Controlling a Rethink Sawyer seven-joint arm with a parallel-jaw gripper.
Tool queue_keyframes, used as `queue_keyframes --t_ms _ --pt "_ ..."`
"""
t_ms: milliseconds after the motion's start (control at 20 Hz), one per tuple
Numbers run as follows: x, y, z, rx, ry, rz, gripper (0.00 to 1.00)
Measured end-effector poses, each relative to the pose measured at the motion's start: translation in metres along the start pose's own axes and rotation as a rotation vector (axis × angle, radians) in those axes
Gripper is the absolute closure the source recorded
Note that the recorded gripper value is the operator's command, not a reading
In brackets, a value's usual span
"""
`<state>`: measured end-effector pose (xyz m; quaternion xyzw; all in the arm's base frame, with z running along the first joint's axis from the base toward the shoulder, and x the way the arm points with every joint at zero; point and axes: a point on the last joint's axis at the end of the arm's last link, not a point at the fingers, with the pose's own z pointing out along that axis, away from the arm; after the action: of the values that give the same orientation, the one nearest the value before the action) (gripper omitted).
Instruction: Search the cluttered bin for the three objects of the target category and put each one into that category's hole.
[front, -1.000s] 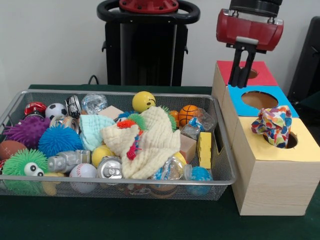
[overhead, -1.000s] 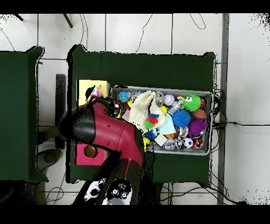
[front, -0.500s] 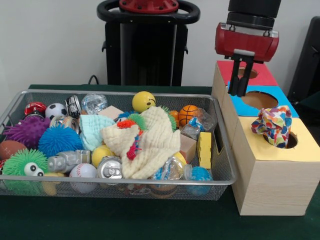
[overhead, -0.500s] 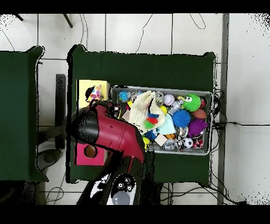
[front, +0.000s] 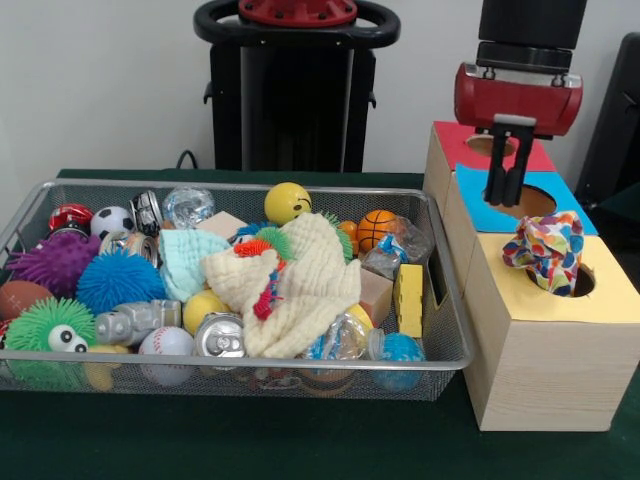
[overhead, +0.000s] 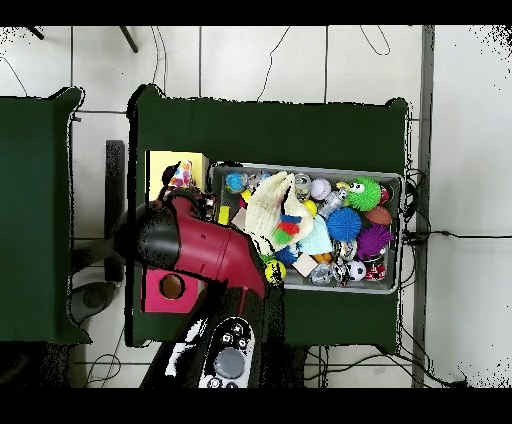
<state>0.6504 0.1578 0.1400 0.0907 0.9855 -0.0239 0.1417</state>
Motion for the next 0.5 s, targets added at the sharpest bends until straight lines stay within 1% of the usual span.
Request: queue_keyframes --t_ms 500 --pt "0.006 0.017 0.011 -0.049 0.004 0.002 1.0"
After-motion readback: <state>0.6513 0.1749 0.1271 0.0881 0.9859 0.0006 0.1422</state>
